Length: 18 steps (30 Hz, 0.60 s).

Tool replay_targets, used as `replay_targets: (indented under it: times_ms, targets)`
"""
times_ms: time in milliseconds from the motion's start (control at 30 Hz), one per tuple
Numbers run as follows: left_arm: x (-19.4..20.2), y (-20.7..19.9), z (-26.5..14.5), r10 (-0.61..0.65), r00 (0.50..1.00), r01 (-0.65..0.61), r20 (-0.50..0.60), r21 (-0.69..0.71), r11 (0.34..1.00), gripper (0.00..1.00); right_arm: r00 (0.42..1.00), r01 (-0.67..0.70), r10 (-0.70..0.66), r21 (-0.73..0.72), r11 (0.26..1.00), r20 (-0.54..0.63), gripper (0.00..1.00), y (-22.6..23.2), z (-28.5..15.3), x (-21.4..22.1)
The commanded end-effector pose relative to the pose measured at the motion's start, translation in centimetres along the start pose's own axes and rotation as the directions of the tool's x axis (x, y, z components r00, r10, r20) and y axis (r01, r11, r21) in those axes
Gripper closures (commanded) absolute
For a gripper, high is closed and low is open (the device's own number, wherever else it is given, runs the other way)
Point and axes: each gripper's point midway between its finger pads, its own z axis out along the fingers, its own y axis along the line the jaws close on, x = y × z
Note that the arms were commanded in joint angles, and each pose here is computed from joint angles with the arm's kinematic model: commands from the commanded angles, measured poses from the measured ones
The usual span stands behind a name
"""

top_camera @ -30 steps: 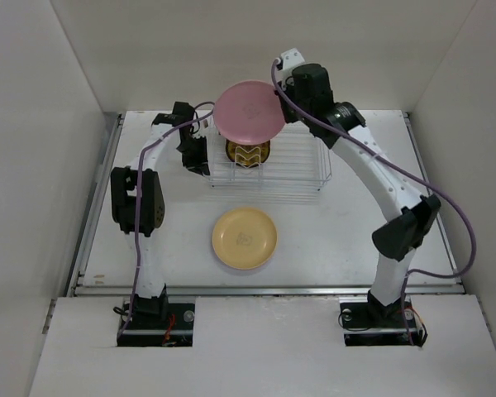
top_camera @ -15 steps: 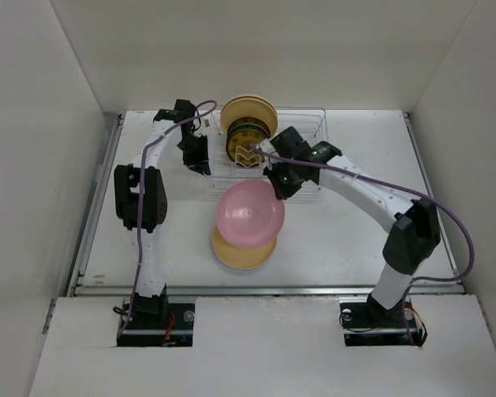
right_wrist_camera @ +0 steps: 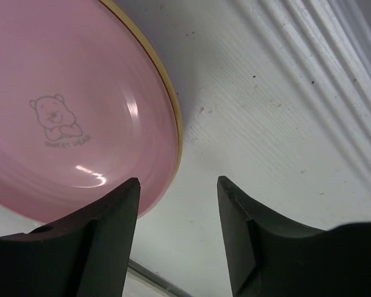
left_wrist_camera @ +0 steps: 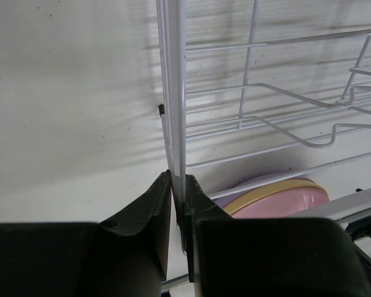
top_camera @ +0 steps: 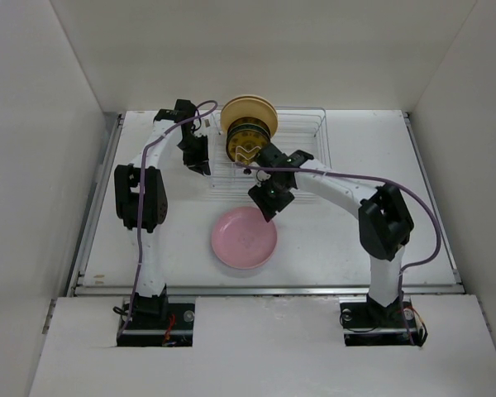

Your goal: Unload the plates from the dish rack

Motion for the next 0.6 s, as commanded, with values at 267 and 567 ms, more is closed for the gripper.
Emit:
replay_targets:
  times_ms: [267,567]
  targets:
    - [-0.6,-2.0,-1.0,-0.04,0.999,0.038,0.02,0.08,0.996,1.0,0.8,-0.084,-0.038,0.174,0.981,0.599,0.18,-3.5,-15.5,-14.0]
    - [-0.4,-2.0,-1.2,-0.014,1.0,0.013,0.014,0.077,0.997,1.0,0.741,-0.166,-0.099,0.323,0.932,0.665,0.44,-11.0,-13.9,-23.3]
